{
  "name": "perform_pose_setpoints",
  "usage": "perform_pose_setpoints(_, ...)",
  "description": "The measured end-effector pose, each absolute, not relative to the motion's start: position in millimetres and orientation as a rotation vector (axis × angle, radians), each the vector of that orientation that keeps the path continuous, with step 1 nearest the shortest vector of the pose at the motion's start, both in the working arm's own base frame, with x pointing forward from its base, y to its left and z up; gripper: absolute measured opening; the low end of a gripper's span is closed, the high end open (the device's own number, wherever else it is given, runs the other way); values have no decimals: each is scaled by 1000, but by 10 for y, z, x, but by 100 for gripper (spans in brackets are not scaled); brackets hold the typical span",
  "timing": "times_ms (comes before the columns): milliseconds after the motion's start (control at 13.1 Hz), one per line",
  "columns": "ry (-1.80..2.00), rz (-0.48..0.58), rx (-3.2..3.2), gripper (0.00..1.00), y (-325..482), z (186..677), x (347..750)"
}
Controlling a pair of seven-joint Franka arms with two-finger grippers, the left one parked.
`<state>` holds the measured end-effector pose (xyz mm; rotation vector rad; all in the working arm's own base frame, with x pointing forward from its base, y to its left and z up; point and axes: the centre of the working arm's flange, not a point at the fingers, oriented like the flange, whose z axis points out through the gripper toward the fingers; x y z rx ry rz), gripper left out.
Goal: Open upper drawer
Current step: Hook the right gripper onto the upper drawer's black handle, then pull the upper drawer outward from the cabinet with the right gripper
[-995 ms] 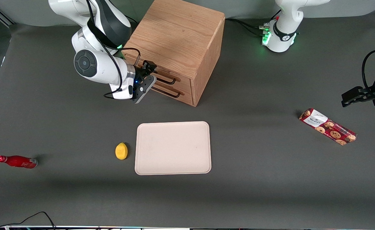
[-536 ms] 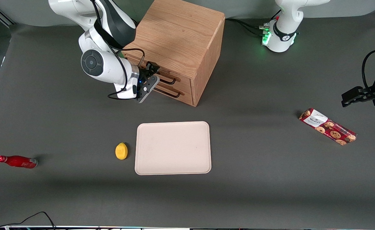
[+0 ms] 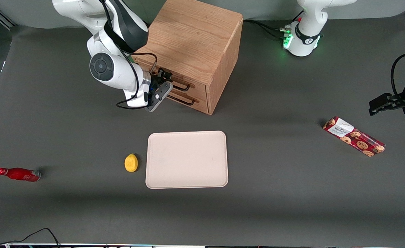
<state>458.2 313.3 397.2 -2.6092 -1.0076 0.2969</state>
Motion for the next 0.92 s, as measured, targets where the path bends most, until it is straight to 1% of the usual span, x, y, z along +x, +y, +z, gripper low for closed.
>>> perform_pose_setpoints(689,-1033,272,-2630,100,3131,3926,4597)
perform_pose_setpoints(918,-1051,246,-2650,100,3108,3852,4655)
